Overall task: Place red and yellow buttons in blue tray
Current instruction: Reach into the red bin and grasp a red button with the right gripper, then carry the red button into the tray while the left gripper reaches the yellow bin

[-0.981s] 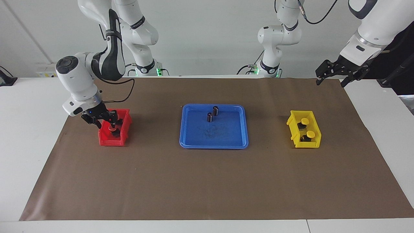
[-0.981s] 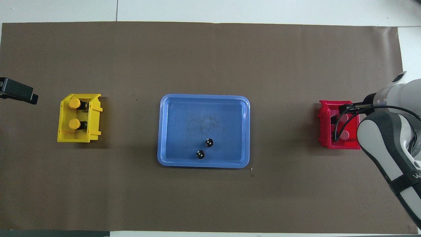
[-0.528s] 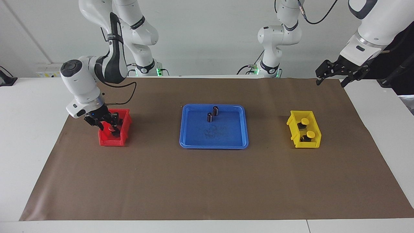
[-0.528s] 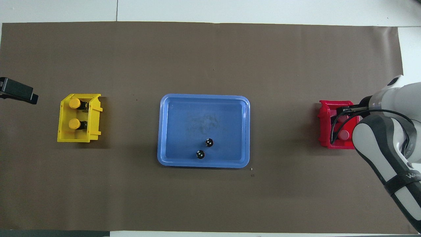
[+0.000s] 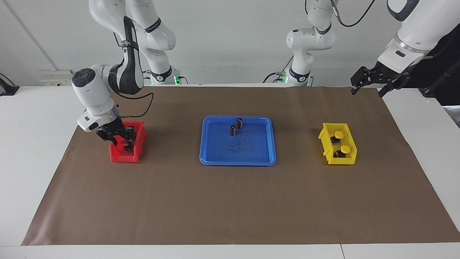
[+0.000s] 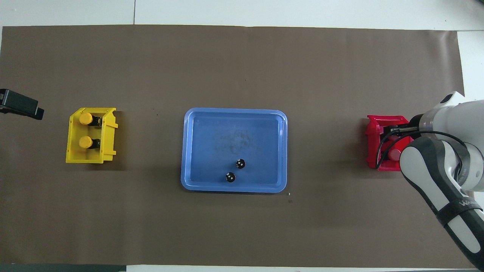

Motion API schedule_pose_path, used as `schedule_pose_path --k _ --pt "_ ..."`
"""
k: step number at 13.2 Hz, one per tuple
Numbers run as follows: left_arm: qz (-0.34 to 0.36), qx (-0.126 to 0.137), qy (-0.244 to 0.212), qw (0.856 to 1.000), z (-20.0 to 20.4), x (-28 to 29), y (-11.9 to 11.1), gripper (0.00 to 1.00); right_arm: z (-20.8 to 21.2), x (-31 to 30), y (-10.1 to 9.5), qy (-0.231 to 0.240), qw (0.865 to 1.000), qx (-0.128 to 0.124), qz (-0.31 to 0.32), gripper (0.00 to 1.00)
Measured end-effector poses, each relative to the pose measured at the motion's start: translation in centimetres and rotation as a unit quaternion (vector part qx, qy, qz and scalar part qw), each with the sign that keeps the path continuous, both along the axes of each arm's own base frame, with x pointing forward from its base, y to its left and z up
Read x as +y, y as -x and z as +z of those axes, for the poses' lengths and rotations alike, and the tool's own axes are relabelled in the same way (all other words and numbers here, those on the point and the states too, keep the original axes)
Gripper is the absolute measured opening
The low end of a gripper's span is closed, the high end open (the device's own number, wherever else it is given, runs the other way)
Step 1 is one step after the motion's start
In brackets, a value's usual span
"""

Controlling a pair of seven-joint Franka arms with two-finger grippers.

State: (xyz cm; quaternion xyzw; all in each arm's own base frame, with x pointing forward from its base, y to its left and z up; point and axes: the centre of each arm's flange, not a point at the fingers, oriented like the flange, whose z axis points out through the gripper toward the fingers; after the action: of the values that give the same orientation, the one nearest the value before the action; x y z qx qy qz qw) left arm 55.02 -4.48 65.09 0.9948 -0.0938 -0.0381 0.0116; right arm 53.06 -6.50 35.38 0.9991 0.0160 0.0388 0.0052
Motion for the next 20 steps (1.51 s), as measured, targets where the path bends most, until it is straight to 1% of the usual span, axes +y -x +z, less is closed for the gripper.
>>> schedule_pose_path --k 3,4,5,6,7,9,11,12,13,14,15,16,17,18,19,20 --pt "0.0 0.0 0.0 1.0 0.0 0.0 0.0 1.0 -0.5 -0.1 0.3 -0.001 1.0 0.005 -0.001 0.59" --pt "0.0 0.001 0.0 1.0 0.0 0.0 0.0 1.0 -0.5 -0.1 0.4 -0.001 1.0 0.006 -0.001 0.56" --pt "0.0 0.004 0.0 1.0 -0.1 0.0 0.1 1.0 -0.6 -0.1 0.4 -0.001 1.0 0.006 -0.001 0.56" --pt "-0.001 0.006 0.0 1.0 -0.1 0.0 0.1 1.0 -0.6 -0.1 0.4 -0.001 1.0 0.006 0.0 0.45" --pt "-0.001 0.009 -0.001 1.0 -0.2 -0.1 0.2 1.0 -0.6 0.0 0.4 -0.001 1.0 0.006 0.0 0.41" --pt "0.0 0.015 -0.004 1.0 -0.8 0.0 0.4 1.0 -0.2 0.0 0.2 -0.001 1.0 0.009 0.001 0.41" --pt "0.002 0.015 -0.011 1.0 -1.3 0.3 0.7 1.0 2.3 -0.1 -1.1 -0.004 0.999 0.033 0.005 0.41" --pt "0.002 0.012 -0.013 1.0 -1.4 0.3 0.8 1.0 4.7 -0.3 -2.2 -0.006 0.999 0.047 0.009 0.41" --pt "0.002 0.001 -0.014 1.0 -1.7 0.4 0.7 1.0 7.5 -0.2 -3.4 -0.007 0.998 0.056 0.013 0.41" --pt "0.003 -0.019 -0.014 1.0 -2.2 0.5 0.5 1.0 10.5 0.5 -4.5 -0.008 0.998 0.059 0.02 0.41" --pt "0.005 -0.042 -0.013 0.999 -3.3 0.7 0.2 1.0 13.0 2.4 -5.6 -0.009 0.998 0.06 0.022 0.41" --pt "0.01 -0.06 -0.012 0.998 -5.1 1.3 0.1 1.0 15.1 5.7 -6.8 -0.01 0.998 0.058 0.011 0.41" --pt "0.014 -0.065 -0.012 0.998 -7.1 2.1 0.0 1.0 16.3 10.2 -7.8 -0.011 0.999 0.052 -0.004 0.41" --pt "0.013 -0.064 -0.013 0.998 -9.1 2.9 -0.2 1.0 16.8 15.8 -8.3 -0.013 0.999 0.043 -0.025 0.41" --pt "0.008 -0.062 -0.013 0.998 -10.9 3.3 -0.7 1.0 16.6 21.5 -8.3 -0.018 0.998 0.03 -0.05 0.41" --pt "0.005 -0.059 -0.013 0.998 -12.5 3.4 -1.5 0.98 15.7 26.7 -7.9 -0.027 0.997 0.016 -0.068 0.41"
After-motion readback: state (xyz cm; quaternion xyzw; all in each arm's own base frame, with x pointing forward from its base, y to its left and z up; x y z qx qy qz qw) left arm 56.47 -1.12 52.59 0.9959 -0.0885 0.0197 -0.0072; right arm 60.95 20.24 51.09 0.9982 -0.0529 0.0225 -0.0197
